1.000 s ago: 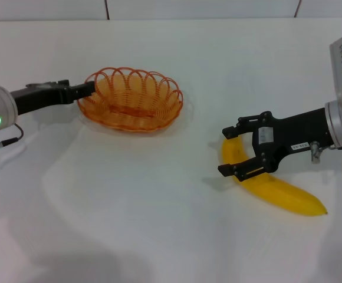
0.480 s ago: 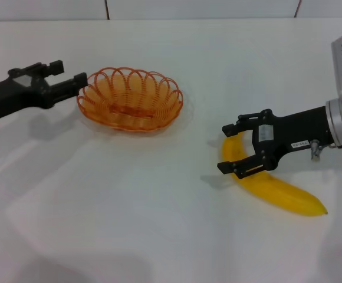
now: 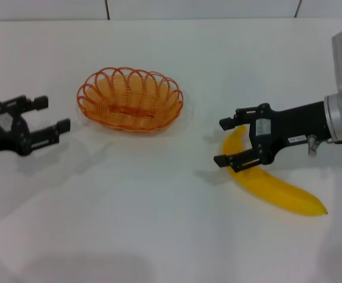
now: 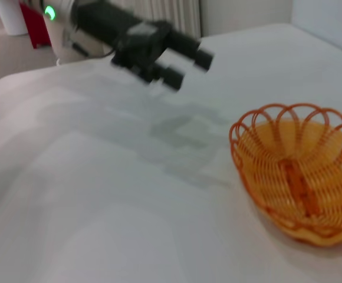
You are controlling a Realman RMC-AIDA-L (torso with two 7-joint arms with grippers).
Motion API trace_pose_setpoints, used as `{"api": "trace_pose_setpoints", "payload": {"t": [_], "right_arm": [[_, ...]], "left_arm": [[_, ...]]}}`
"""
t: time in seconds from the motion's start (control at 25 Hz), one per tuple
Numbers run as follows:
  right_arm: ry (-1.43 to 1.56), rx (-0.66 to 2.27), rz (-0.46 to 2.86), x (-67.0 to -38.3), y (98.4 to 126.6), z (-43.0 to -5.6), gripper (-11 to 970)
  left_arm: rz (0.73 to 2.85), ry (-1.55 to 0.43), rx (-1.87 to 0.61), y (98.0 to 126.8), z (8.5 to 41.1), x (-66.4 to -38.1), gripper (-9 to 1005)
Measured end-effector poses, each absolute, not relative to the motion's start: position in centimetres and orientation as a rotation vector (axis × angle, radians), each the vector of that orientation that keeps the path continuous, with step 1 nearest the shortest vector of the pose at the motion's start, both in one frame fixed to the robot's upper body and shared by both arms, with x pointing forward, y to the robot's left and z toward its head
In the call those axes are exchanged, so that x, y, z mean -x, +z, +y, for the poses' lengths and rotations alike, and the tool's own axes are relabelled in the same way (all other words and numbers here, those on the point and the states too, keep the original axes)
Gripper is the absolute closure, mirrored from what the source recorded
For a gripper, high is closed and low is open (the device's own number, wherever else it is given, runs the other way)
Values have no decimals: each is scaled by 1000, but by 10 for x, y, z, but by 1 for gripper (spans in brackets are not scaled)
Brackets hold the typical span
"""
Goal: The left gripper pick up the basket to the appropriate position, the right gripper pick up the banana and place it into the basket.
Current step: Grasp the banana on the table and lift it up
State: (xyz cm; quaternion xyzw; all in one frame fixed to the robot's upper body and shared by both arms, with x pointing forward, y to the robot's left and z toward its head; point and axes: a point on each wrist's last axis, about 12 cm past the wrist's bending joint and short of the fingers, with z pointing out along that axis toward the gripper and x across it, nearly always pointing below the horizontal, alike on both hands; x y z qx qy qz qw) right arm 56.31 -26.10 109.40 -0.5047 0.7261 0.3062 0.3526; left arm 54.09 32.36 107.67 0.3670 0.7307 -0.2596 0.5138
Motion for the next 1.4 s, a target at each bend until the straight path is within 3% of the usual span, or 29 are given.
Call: {"api": "trace_pose_setpoints", "payload": {"t": [0.4, 0.72, 1.4], "right_arm": [[731, 1236, 1937, -567, 1121, -261, 80], [569, 1279, 2098, -546, 1150, -250, 94], [468, 1375, 2335, -536, 1129, -237, 124]], "left_arm": [[1777, -576, -923, 1067, 332, -529, 263], [1782, -567, -917, 1067, 333, -529, 263], [1805, -540, -913, 1064, 333, -533, 263]]}}
